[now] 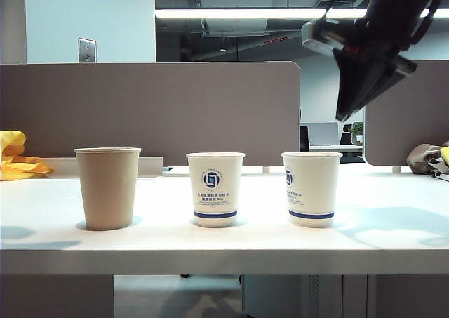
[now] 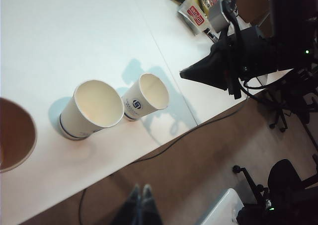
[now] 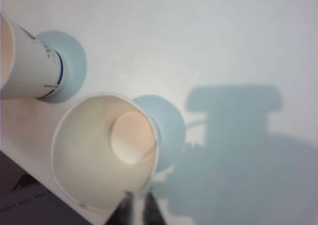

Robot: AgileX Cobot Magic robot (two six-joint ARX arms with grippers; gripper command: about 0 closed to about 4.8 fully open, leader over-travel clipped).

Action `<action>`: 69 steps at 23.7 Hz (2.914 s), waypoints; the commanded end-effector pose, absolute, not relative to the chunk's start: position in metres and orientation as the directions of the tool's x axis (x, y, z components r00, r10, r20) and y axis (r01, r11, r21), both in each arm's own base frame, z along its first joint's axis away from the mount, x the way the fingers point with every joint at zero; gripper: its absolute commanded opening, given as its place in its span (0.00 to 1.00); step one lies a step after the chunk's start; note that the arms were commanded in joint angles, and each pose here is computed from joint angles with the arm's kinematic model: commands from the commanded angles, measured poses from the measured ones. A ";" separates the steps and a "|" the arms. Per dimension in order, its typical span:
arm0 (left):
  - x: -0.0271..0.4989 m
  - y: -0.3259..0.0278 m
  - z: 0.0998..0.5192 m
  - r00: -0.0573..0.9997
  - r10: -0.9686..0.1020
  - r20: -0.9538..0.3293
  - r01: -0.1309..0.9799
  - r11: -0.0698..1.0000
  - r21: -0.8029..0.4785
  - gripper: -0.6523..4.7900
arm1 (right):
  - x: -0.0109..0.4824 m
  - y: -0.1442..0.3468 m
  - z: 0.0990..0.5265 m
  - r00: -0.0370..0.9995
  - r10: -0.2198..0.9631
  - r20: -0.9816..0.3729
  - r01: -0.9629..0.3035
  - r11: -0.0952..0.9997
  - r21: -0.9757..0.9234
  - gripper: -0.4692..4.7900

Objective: Pick up all the paper cups on the table one by one and stack them together.

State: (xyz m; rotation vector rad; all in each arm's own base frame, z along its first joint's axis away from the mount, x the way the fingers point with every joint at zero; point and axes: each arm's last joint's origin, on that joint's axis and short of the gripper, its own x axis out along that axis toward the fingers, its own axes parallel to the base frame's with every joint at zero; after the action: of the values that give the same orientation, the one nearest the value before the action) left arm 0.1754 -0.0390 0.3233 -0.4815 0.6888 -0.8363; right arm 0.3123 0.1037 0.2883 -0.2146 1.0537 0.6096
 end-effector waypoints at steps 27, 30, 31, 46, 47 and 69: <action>0.202 -0.086 0.298 0.277 -0.864 -0.421 0.544 0.503 -0.672 0.11 | 0.341 0.117 0.240 0.252 0.354 -0.901 -0.538 0.825 0.173 0.31; 0.202 -0.086 0.297 0.276 -0.862 -0.426 0.538 0.506 -0.674 0.11 | 0.342 0.117 0.237 0.247 0.349 -0.904 -0.536 0.827 0.172 0.21; 0.202 -0.086 0.297 0.275 -0.861 -0.427 0.537 0.506 -0.675 0.11 | 0.342 0.117 0.237 0.249 0.349 -0.904 -0.536 0.826 0.171 0.17; 0.203 -0.085 0.295 0.335 -0.813 -0.477 0.497 0.582 -0.643 0.11 | 0.347 0.123 0.272 0.301 0.350 -0.887 -0.547 0.825 0.140 0.08; 0.203 -0.084 0.295 0.348 -0.803 -0.484 0.492 0.596 -0.635 0.11 | 0.349 0.129 0.290 0.330 0.373 -0.867 -0.551 0.822 0.144 0.08; 0.203 -0.078 0.301 0.476 -0.628 -0.616 0.406 0.778 -0.479 0.11 | 0.328 0.218 0.317 0.312 0.462 -0.830 -0.707 0.697 0.122 0.08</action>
State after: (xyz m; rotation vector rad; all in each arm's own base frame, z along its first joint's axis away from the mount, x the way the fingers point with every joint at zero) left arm 0.2038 -0.0780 0.2994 -0.3024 0.8720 -0.6360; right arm 0.3278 0.2177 0.3161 -0.2955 0.9852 0.7751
